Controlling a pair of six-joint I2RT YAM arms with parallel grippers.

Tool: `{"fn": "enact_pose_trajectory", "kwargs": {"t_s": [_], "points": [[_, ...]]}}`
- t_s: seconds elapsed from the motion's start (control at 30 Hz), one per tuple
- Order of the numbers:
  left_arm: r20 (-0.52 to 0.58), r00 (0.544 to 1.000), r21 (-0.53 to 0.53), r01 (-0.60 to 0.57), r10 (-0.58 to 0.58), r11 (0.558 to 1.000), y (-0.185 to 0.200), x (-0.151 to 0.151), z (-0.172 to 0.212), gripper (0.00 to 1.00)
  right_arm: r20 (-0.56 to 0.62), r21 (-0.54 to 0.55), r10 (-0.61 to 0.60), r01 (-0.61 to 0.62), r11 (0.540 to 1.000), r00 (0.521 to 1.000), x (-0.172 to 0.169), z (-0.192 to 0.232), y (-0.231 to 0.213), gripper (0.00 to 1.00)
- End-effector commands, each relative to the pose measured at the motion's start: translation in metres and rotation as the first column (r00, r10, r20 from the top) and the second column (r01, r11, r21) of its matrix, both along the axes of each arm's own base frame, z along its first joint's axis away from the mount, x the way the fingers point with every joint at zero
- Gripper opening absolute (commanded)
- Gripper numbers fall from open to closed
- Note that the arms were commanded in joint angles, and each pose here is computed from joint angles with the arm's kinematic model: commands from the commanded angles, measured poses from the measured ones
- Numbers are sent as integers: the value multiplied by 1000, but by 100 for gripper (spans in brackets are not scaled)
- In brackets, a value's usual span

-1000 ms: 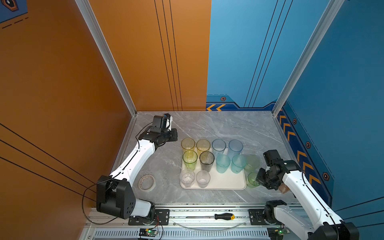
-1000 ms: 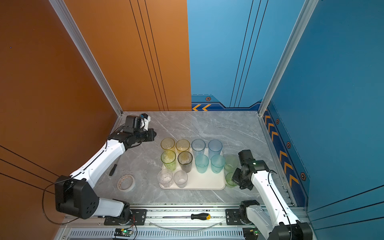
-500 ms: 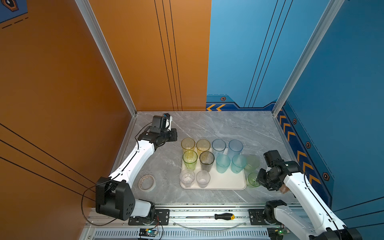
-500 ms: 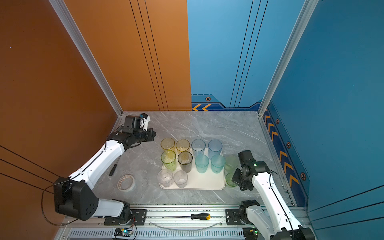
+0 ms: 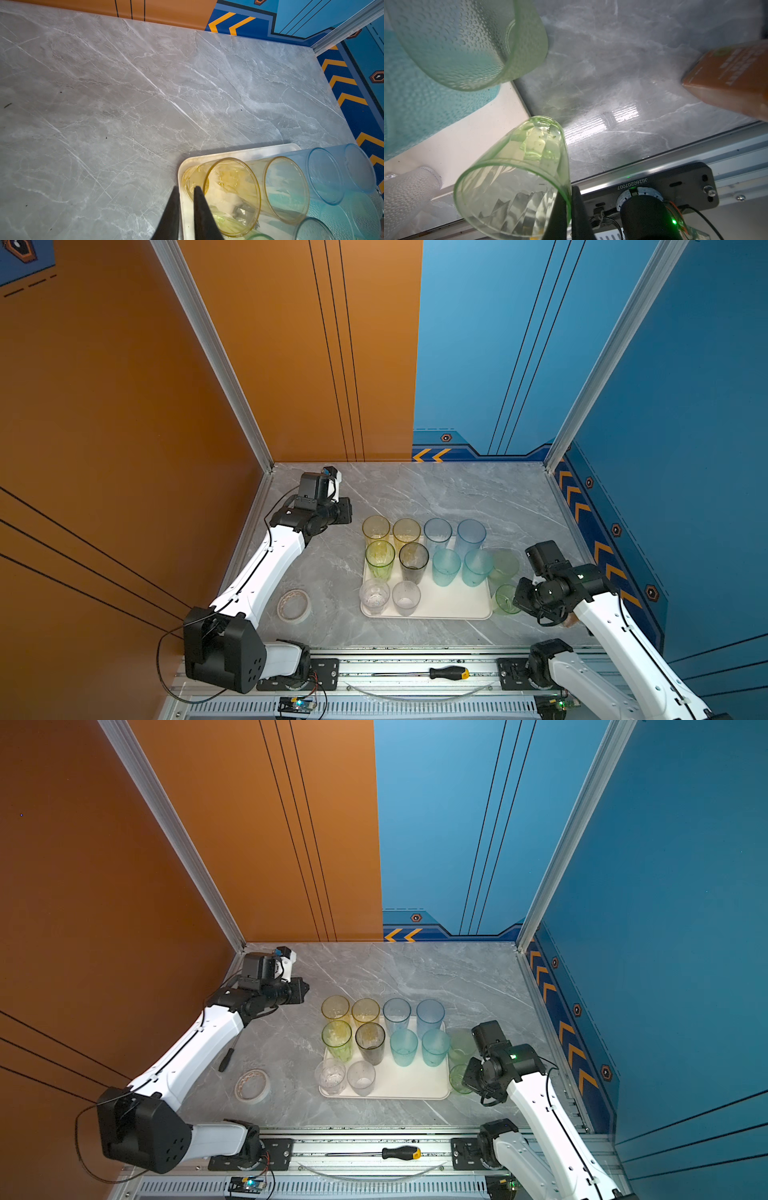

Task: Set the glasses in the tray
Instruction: 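Lift the green glass with the right gripper and carry it over the tray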

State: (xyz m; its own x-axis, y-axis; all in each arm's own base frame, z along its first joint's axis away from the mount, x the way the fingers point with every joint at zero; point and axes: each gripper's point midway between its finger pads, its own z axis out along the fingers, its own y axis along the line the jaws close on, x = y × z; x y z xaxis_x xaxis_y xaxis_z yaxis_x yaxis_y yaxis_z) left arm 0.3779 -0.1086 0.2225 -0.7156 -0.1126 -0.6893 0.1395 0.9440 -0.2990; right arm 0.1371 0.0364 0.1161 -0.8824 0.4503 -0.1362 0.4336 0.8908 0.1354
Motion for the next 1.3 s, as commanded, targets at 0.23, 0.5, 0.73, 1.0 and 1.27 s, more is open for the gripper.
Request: {"fn": "enact_pose_trajectory", "kwargs": {"t_s": [0.23,0.5,0.73,1.0,1.27], "points": [[-1,1000,7,1,-1,1000,5,-8,0,16,9,-51,23,-22,998,1000,-9,14,5,0],[-3,1000,3,-1,1,1000,6,-9,0,16,30,-89,96,-93,992,995,-2,23,21,0],[-3,1000,1,-1,1,1000,6,-11,2,16,34,-85,181,-177,980,983,8,25,48,0],[-3,1000,2,-2,2,1000,7,-15,3,16,24,-99,312,-309,946,950,19,24,88,0],[-5,1000,5,-7,7,1000,9,-19,2,16,10,-73,421,-419,905,907,30,17,130,0]]}}
